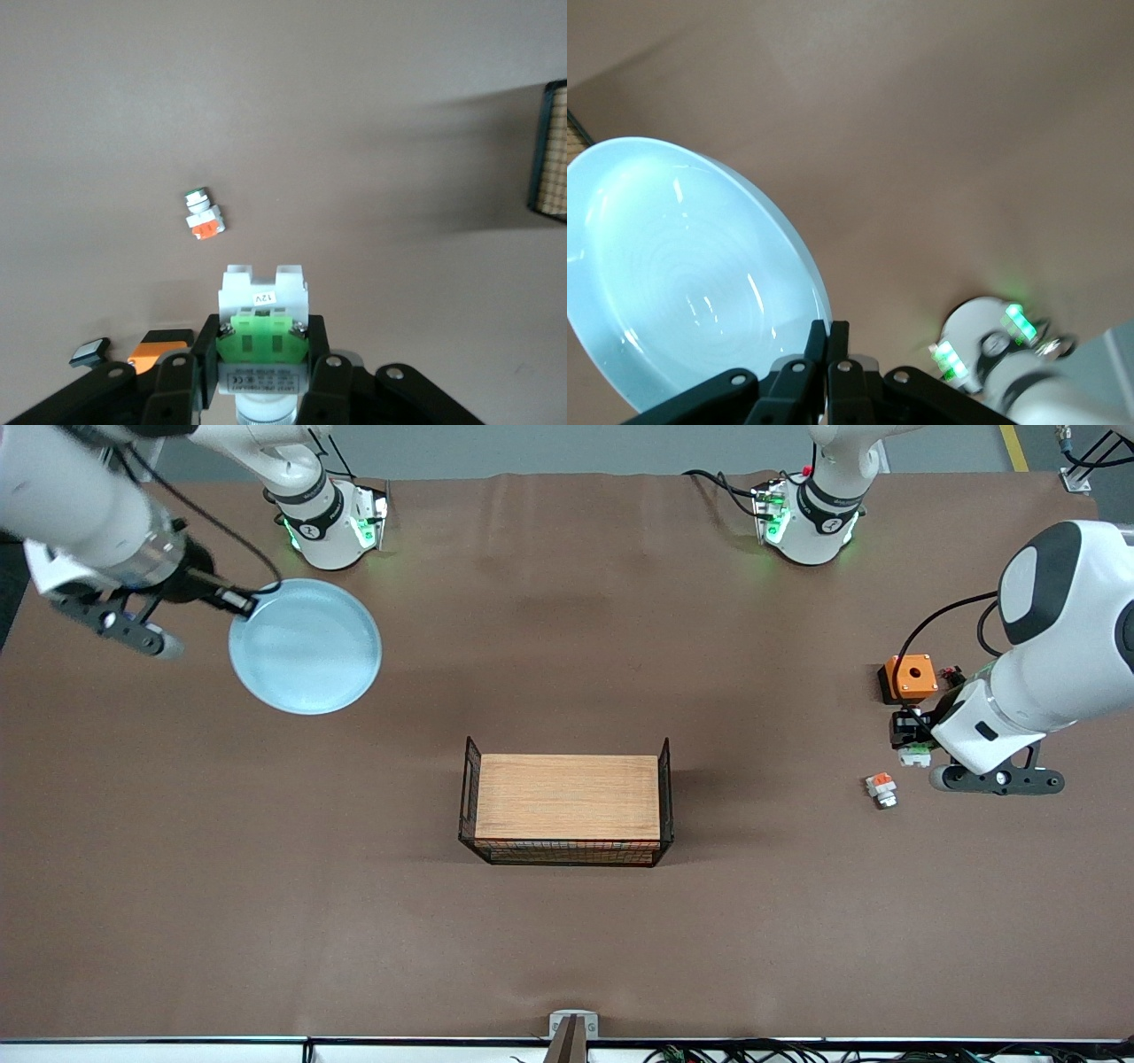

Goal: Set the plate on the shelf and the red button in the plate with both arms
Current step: 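Lift the plate with the right gripper while the left gripper lifts the switch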

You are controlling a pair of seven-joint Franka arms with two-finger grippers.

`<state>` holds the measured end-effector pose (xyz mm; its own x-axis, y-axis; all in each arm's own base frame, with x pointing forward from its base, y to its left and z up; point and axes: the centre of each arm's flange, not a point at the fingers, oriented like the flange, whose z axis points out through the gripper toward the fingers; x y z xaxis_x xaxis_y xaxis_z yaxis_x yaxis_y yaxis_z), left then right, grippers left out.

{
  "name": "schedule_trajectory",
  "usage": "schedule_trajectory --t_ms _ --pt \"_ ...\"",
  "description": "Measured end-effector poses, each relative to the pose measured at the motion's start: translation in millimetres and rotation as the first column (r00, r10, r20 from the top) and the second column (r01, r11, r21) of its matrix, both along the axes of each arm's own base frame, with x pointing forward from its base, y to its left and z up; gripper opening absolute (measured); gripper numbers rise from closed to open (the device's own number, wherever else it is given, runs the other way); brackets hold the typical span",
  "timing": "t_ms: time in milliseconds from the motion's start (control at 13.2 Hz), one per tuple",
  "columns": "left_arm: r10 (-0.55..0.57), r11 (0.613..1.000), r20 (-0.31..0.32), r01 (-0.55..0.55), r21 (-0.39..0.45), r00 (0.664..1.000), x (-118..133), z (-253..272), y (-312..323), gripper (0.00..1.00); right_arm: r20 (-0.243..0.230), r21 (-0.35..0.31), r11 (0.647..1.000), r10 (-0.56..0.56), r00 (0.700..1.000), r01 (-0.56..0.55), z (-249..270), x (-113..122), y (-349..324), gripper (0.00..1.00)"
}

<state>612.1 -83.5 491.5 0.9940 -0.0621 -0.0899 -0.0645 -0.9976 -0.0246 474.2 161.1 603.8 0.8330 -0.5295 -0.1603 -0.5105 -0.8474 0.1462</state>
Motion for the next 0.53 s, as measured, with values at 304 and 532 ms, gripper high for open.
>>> schedule_trajectory --t_ms 304,532 --pt "0.047 0.999 0.015 -0.047 -0.006 0.999 -4 12 -29 0.41 0.066 0.030 0.960 -0.281 0.958 0.279 18 -35 104 0.03" --pt "0.091 0.996 0.026 -0.091 -0.011 0.995 -7 20 -48 0.41 0.086 0.103 0.861 -0.507 0.858 0.499 15 -42 163 0.03"
